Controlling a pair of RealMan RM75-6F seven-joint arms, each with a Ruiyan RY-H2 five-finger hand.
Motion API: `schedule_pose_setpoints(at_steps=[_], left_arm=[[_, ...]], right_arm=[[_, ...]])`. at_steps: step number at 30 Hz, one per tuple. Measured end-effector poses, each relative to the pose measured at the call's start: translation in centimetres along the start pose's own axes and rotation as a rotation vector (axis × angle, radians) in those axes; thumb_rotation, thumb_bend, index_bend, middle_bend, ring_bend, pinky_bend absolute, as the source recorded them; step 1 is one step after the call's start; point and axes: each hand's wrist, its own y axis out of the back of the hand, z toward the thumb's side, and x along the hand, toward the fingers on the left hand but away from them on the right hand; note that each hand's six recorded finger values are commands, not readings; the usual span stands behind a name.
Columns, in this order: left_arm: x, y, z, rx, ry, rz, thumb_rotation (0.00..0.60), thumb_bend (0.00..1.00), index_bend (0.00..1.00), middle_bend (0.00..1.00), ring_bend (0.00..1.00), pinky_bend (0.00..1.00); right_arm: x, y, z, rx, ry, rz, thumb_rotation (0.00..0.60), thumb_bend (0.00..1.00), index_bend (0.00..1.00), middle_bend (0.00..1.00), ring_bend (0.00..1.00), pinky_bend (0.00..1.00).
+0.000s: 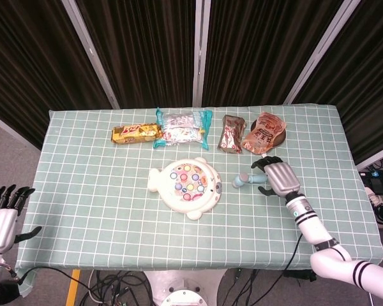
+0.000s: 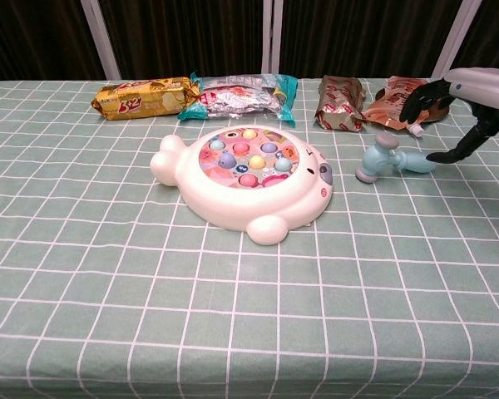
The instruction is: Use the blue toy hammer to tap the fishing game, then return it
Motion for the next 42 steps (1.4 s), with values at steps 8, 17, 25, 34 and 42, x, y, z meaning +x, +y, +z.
schedule_pose_setpoints(at_steps=[8,17,25,34,42], left_arm=[[0.0,-0.3,-0.1,0.0,0.001,-0.014,0.6,0.0,0.16,0.14,0.05,0.03],[0.0,-0.2,-0.3,0.004,0.004,-0.016,0.6,0.0,0.16,0.14,0.05,0.03],[-0.1,0.0,-0.3,0.005,0.002,-0.007,0.6,0.0,0.16,0.14,0.05,0.03],[-0.2,0.4,-0.3,0.011,0.003,0.0,0.6,0.0,0.16,0.14,0.05,0.03],[-0.4,0.4,-0.5,0.011,0.011,-0.006,0.6,0.0,0.16,0.14,0.05,0.03]], right_arm=[[-2.0,-1.7,0.4,-0.049,0.002,0.026,0.6,0.18,0.4,0.35,0.25,0.26],[-3.2,-3.1,0.4,-0.109,0.007,0.03,0.6,0.19,0.45,0.4,0.3,0.31],[-3.8,-4.0,0.0,-0.134,0.017,0.026,0.6,0.21,0.49,0.43,0.33,0.36],[-4.0,-4.2,0.0,-0.146,0.032,0.018,0.6,0.25,0.49,0.43,0.33,0.38],[-4.0,-4.4,0.0,-0.147,0.041,0.025,0.6,0.34,0.49,0.43,0.33,0.39]])
